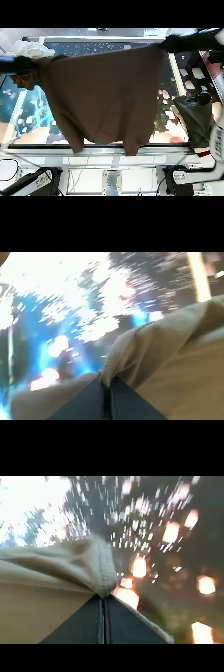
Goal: Fold the shirts.
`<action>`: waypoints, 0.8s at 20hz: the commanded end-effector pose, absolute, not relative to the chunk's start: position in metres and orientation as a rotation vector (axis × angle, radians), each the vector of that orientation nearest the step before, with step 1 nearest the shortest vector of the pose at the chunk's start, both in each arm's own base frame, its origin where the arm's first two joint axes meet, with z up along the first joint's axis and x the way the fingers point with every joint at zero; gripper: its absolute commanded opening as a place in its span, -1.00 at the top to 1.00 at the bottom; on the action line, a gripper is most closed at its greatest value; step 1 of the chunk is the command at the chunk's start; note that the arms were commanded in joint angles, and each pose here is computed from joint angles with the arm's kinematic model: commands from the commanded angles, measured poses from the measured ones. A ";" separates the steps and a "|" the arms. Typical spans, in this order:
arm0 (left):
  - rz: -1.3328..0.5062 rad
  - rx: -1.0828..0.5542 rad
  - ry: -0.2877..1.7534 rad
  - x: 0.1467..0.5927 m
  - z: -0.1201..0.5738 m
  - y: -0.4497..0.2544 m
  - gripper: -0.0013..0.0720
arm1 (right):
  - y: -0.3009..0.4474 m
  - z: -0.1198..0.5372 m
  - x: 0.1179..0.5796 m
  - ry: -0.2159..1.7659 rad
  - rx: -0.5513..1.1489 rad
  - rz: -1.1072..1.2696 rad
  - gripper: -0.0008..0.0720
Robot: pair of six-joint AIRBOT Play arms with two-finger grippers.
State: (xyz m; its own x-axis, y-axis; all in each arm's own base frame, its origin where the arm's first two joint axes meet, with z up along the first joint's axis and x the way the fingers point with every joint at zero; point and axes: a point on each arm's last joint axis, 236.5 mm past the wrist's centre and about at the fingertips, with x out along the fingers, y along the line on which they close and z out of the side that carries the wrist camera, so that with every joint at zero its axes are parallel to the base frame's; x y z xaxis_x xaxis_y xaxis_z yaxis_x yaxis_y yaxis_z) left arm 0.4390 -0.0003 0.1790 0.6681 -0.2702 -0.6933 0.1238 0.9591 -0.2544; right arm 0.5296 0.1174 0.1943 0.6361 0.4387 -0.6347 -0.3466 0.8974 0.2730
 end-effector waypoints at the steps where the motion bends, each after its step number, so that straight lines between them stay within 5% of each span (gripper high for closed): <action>1: -0.141 -0.251 0.879 0.490 0.084 0.022 0.94 | 0.142 0.076 0.585 0.862 0.194 0.432 0.92; 3: -0.142 -0.320 0.874 0.513 0.056 0.016 0.83 | 0.156 0.031 0.603 0.876 0.220 0.411 0.91; 4: -0.136 -0.352 0.851 0.525 0.049 0.013 0.13 | 0.163 0.016 0.609 0.874 0.227 0.407 0.84; 5: -0.123 -0.381 0.805 0.536 0.052 0.014 -0.59 | 0.166 0.010 0.615 0.860 0.229 0.400 0.53; 6: -0.100 -0.399 0.736 0.548 0.063 0.019 -0.74 | 0.164 0.011 0.619 0.841 0.234 0.391 -0.01; 7: -0.081 -0.400 0.670 0.557 0.081 0.027 -0.74 | 0.161 0.018 0.623 0.818 0.238 0.383 -0.14; 11: -0.089 -0.355 0.440 0.564 0.212 0.049 -0.74 | 0.101 0.079 0.610 0.805 0.166 0.325 -0.13; 16: 0.061 -0.184 0.319 0.474 0.325 0.110 -0.73 | -0.019 0.109 0.513 1.084 0.080 0.134 -0.13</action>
State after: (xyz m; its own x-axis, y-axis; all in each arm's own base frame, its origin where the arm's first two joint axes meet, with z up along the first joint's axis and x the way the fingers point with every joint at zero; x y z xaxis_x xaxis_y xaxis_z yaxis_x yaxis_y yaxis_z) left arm 0.5222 0.0790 0.2808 0.9395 -0.0807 -0.3329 -0.0135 0.9623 -0.2715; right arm 0.5714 0.0381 0.1015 0.5937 0.2462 -0.7661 -0.1509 0.9692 0.1945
